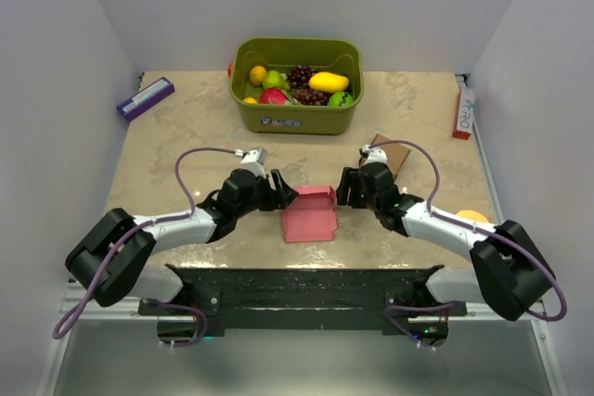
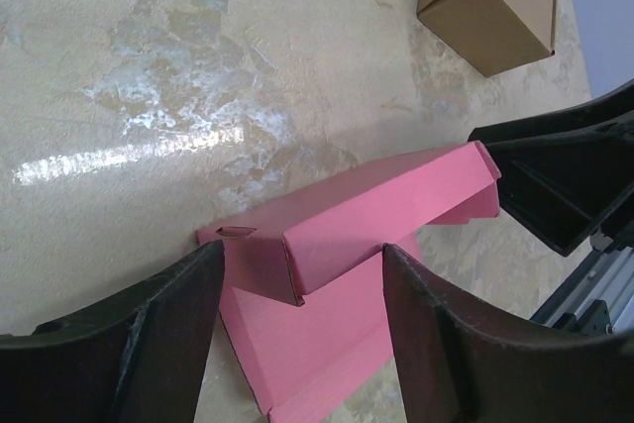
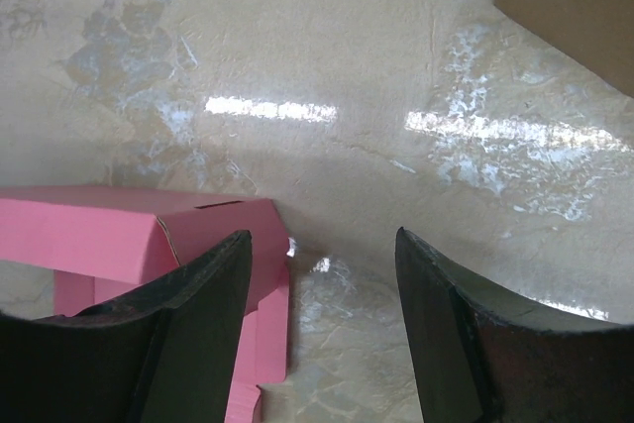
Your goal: Fold the paper box
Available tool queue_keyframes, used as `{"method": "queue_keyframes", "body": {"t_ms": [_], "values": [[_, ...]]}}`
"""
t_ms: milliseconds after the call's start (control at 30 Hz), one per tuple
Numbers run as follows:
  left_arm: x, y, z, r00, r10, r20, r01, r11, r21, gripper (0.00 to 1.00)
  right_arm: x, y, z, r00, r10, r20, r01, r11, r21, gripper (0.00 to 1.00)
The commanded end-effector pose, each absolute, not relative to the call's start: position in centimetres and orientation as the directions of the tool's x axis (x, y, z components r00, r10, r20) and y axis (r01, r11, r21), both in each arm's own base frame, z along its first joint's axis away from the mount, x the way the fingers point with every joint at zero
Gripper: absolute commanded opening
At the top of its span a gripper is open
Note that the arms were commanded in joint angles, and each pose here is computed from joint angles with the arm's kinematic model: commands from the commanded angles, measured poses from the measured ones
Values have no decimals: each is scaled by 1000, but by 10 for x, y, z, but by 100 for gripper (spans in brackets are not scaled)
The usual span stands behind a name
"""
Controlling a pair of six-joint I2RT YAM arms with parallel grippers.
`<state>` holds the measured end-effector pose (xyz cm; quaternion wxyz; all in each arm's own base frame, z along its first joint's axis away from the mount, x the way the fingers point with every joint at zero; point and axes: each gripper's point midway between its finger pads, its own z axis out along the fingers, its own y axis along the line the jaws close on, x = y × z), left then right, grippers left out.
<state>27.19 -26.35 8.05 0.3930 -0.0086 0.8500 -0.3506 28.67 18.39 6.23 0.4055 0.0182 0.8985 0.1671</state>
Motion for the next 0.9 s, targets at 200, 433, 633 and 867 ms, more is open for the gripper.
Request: {"method": "queue_keyframes", "body": {"t_ms": [200,433,633,867], "values": [[290,-274,118,-611,-355,-707,322,705,-632,73,289,189,56,-666,149,-731,-141,937,319,61],[298,-270,108,-615,-351,-706,292,731,-617,72,286,189,53,-672,147,-726,-145,935,323,61],[304,-271,103,-610,-343,-714,295,739,-606,72,284,190,51,-674,145,-725,-154,932,329,60],[303,-272,93,-622,-337,-707,288,742,-606,66,280,191,49,-679,135,-721,-168,928,332,60]]}}
